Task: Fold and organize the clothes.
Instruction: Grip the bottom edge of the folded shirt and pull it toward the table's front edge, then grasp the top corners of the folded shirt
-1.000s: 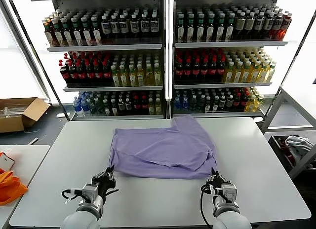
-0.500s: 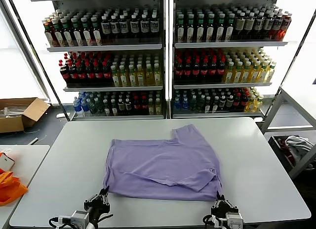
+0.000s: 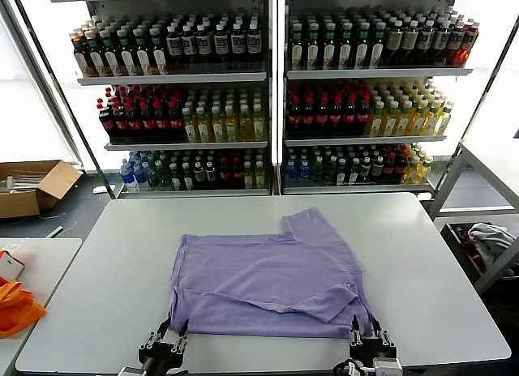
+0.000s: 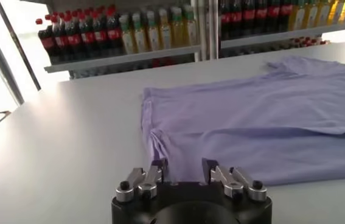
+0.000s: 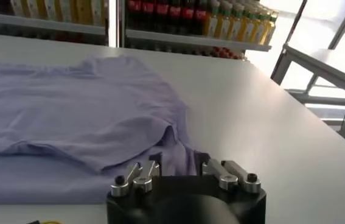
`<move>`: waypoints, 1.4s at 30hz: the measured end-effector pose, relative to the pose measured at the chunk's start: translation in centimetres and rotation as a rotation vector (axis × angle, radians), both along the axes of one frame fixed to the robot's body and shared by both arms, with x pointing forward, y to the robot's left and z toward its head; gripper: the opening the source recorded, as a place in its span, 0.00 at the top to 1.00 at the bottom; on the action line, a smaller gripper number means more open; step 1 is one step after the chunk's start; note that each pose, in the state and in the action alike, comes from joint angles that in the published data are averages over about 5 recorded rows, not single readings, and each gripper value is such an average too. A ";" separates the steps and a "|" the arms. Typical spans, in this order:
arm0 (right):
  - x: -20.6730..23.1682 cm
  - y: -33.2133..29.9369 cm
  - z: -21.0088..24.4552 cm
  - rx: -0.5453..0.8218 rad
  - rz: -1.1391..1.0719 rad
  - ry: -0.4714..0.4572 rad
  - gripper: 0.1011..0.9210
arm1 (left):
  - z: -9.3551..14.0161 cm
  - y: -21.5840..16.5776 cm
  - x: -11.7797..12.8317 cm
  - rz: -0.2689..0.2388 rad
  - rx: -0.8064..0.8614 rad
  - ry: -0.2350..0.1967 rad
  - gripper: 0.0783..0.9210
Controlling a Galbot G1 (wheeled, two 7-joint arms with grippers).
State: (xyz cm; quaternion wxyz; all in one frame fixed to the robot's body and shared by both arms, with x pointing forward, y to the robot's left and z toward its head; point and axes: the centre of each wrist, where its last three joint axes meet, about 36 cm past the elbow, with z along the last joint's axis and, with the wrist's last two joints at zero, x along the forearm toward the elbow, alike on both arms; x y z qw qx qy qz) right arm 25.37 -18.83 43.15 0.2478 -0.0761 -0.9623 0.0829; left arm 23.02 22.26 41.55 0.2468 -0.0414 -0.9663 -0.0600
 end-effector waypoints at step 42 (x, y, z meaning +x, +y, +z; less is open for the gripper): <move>6.4 -1.1 -2.1 -0.012 -0.007 -0.013 0.12 | 0.8 1.2 6.3 0.000 -0.012 -0.035 0.12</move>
